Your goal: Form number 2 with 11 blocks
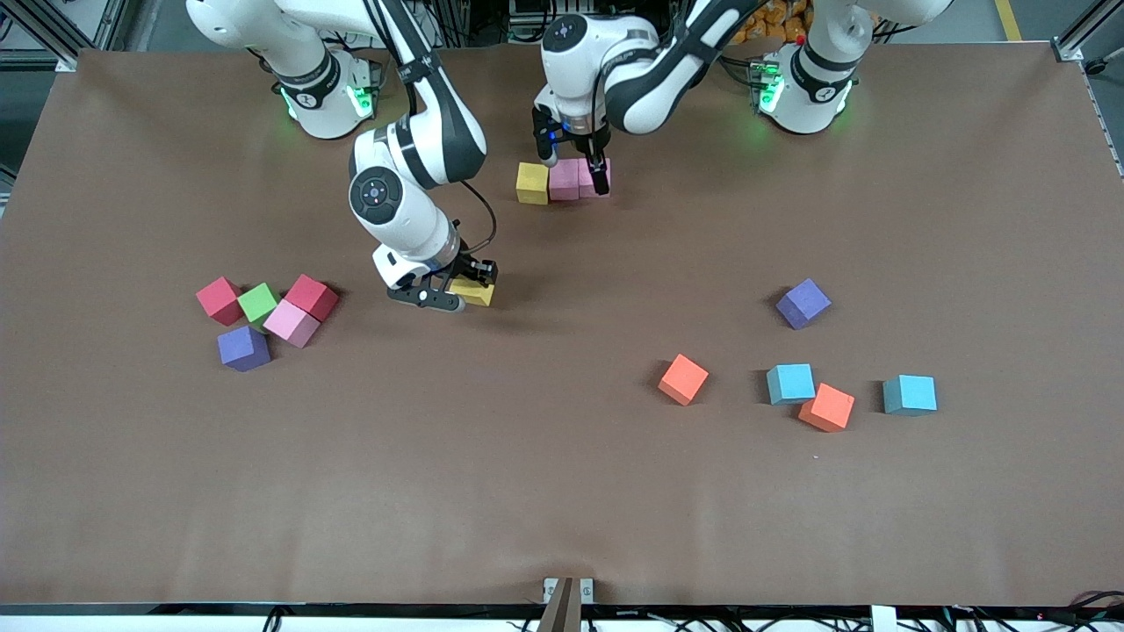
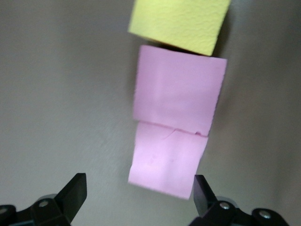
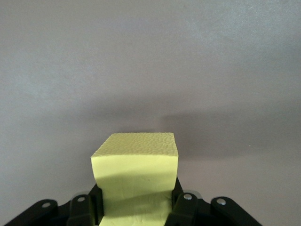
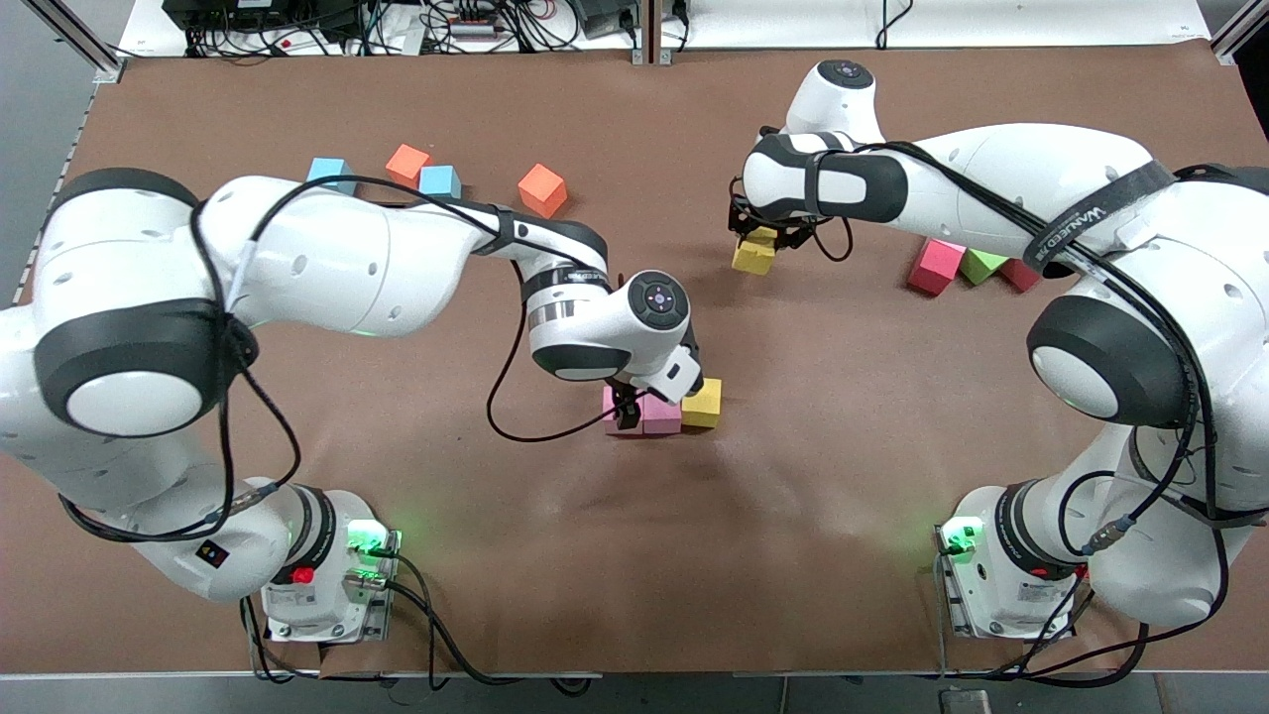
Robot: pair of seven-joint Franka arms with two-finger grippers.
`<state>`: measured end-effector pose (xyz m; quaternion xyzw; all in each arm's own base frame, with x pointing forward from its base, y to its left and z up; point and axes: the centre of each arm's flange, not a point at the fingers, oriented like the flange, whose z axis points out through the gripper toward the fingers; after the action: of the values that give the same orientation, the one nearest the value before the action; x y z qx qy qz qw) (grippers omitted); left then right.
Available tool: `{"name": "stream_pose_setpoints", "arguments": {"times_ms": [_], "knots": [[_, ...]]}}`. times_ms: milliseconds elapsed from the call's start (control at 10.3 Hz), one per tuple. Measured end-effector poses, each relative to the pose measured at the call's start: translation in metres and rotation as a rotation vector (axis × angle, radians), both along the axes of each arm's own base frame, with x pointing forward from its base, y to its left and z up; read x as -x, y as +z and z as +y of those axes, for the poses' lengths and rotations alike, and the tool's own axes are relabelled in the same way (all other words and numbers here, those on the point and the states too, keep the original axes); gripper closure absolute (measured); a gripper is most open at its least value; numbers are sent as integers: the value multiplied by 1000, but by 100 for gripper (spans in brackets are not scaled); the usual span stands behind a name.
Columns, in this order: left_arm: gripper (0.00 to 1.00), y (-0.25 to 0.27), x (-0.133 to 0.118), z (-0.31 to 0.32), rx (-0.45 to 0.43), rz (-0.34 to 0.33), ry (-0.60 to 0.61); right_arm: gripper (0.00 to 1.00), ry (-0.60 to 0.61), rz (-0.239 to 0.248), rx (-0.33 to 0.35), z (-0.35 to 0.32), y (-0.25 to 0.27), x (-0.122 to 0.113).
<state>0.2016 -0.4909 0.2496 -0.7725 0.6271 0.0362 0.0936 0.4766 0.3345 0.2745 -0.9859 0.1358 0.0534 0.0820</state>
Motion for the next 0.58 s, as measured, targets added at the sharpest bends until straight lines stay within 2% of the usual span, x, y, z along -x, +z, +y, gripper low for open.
{"name": "stream_pose_setpoints", "arguments": {"times_ms": [292,389,584], "knots": [[0,65,-9,2,-10,-30,145,47,-28,-14,-19,17,13,-2],[0,93,-23,10,0,-39,214,47,-29,-20,-25,21,17,-3],[0,138,-73,46,23,-57,386,47,-18,-27,-30,29,19,-1]]}}
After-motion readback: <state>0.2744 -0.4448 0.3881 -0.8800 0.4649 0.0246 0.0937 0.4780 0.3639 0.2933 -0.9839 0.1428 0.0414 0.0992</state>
